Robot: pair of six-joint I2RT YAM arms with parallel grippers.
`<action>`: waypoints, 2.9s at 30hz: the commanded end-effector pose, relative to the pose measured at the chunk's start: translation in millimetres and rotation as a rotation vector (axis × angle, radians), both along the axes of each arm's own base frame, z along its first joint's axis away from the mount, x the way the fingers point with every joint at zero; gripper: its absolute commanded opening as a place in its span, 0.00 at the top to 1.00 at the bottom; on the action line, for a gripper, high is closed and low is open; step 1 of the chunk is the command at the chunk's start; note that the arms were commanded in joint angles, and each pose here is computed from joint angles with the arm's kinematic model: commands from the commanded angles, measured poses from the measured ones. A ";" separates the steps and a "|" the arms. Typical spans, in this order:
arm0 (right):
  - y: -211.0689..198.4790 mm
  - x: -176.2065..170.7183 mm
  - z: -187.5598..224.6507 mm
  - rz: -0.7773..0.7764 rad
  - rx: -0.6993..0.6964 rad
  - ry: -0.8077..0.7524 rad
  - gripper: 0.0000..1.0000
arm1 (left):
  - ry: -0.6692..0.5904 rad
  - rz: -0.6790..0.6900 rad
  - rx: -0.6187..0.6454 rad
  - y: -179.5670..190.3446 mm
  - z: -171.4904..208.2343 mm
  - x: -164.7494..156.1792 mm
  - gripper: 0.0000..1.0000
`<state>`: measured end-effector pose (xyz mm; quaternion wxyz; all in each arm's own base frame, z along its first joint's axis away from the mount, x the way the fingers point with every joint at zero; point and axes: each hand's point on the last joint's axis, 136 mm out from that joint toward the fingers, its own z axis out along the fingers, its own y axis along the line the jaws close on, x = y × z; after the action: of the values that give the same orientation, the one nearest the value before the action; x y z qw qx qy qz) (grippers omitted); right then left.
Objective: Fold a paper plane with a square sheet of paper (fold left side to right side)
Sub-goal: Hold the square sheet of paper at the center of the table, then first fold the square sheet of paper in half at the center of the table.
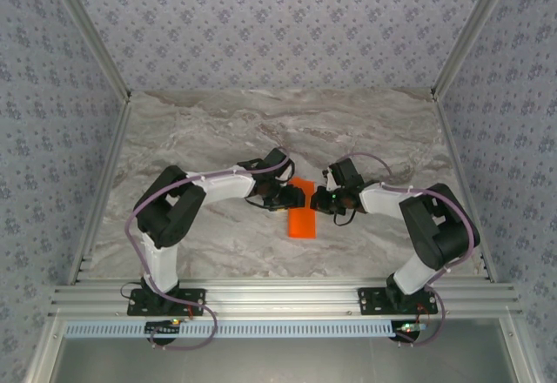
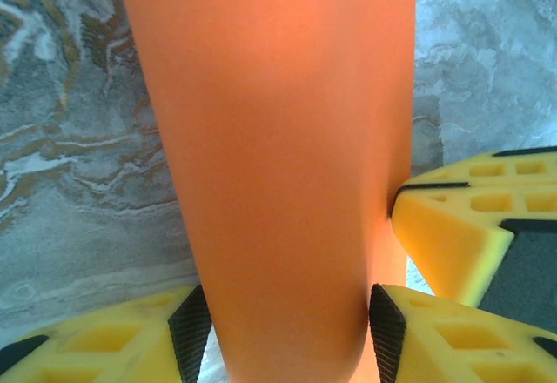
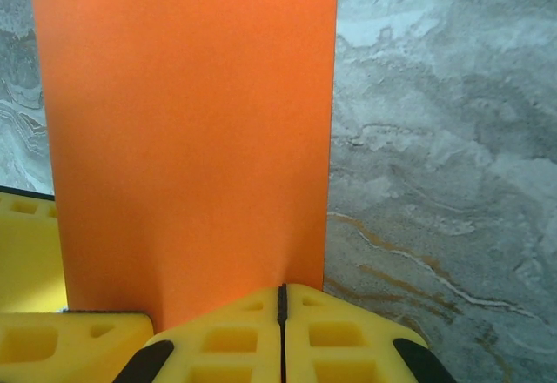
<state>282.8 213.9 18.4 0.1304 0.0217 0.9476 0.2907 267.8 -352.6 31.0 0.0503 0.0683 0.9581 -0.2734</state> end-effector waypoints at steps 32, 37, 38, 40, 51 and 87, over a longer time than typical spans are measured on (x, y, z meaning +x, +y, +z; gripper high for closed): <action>-17.5 -21.4 -30.7 0.019 -0.141 0.109 0.95 | 0.022 -0.065 -0.162 -18.6 22.9 -15.9 0.68; -19.2 -22.4 -31.7 0.022 -0.153 0.115 0.95 | 0.029 -0.050 -0.095 -8.3 7.8 -15.9 0.69; -19.8 -22.5 -31.8 0.023 -0.157 0.114 0.95 | 0.030 -0.048 -0.084 -6.0 6.0 -16.0 0.69; -20.0 -22.7 -32.1 0.026 -0.160 0.115 0.95 | 0.029 -0.046 -0.062 -2.6 2.3 -16.5 0.69; -21.5 -25.0 -36.8 0.035 -0.178 0.135 0.95 | 0.048 -0.034 0.009 12.6 -17.6 -22.6 0.70; -25.9 -27.7 -35.7 0.050 -0.211 0.136 0.94 | 0.018 0.005 -0.344 -16.4 30.0 26.3 0.77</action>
<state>284.7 216.0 16.5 0.1190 -0.0061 0.9561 0.2678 292.6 -358.4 61.0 0.0596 0.0455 0.9041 -0.4206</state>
